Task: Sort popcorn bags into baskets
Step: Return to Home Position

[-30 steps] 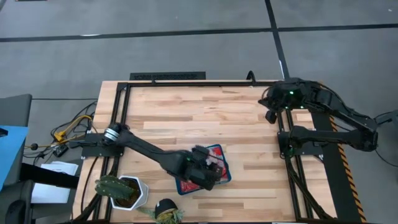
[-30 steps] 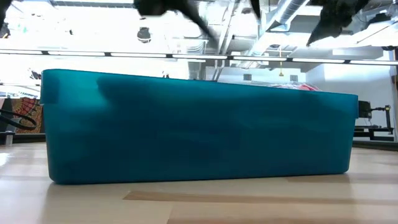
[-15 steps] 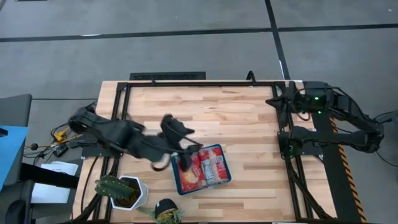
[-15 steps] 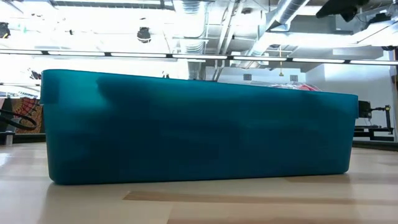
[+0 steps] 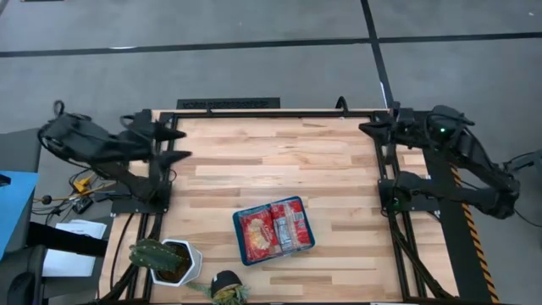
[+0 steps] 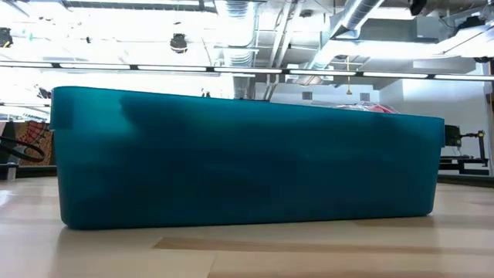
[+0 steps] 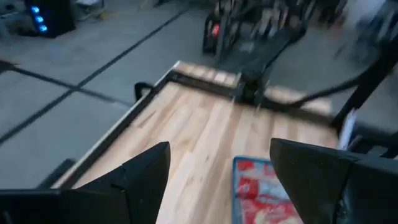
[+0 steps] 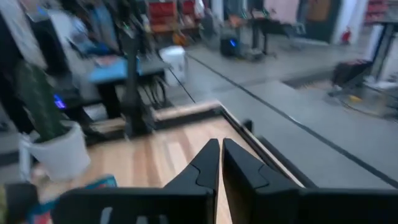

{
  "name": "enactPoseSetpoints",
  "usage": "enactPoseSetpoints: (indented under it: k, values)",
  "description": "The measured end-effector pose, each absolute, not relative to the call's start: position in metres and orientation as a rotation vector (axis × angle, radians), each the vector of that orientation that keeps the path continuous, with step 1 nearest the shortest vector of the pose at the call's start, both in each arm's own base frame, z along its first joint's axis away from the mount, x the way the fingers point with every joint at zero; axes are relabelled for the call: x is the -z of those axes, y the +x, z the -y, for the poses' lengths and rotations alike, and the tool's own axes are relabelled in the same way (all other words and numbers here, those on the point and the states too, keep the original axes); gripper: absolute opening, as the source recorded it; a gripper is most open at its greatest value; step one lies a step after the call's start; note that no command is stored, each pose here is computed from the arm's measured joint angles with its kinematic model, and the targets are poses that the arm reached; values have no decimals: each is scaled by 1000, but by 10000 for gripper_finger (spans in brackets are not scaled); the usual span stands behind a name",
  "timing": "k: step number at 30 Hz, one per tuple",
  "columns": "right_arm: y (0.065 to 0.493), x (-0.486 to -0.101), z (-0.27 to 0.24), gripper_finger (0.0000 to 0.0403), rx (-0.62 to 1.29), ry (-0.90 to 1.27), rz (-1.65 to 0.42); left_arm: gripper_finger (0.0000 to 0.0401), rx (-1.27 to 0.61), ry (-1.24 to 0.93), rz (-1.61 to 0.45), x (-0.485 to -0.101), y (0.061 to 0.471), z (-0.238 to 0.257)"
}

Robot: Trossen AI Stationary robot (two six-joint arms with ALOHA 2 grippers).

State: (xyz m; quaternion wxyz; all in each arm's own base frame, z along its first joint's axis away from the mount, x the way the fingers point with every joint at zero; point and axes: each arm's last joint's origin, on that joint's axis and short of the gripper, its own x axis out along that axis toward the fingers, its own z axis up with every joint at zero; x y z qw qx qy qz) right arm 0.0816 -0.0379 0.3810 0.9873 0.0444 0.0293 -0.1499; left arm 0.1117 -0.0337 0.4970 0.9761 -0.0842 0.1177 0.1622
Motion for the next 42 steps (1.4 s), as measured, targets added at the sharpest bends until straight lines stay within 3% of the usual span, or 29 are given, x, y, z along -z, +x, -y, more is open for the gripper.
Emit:
enactPoseSetpoints:
  k: [8, 15, 19, 22, 27, 32, 38, 42]
  values:
    - [101, -346, 58, 45, 195, 274, 72, 265, -147, -327, -26, -387, 56, 10]
    - [92, -328, 61, 44, 322, 323, 151, 265, 19, -420, 173, -311, 19, -5]
    - [86, -318, 56, 45, 319, 323, 196, 265, 67, -379, 55, -307, 16, -5]
    - [88, -303, 52, 44, 263, 358, 259, 265, 82, -375, 81, -311, 14, -6]
    - [113, -250, 44, 42, 179, 498, 274, 265, 196, -368, 36, -311, 8, -5]
    - [127, -217, 19, 45, 228, 506, 353, 265, 246, -355, -21, -304, 9, -3]
    - [131, -209, -9, 43, 261, 443, 289, 265, 262, -290, -62, -300, 10, -2]
    - [129, -220, -13, 44, 209, 450, 368, 265, 261, -281, -66, -300, 9, -2]
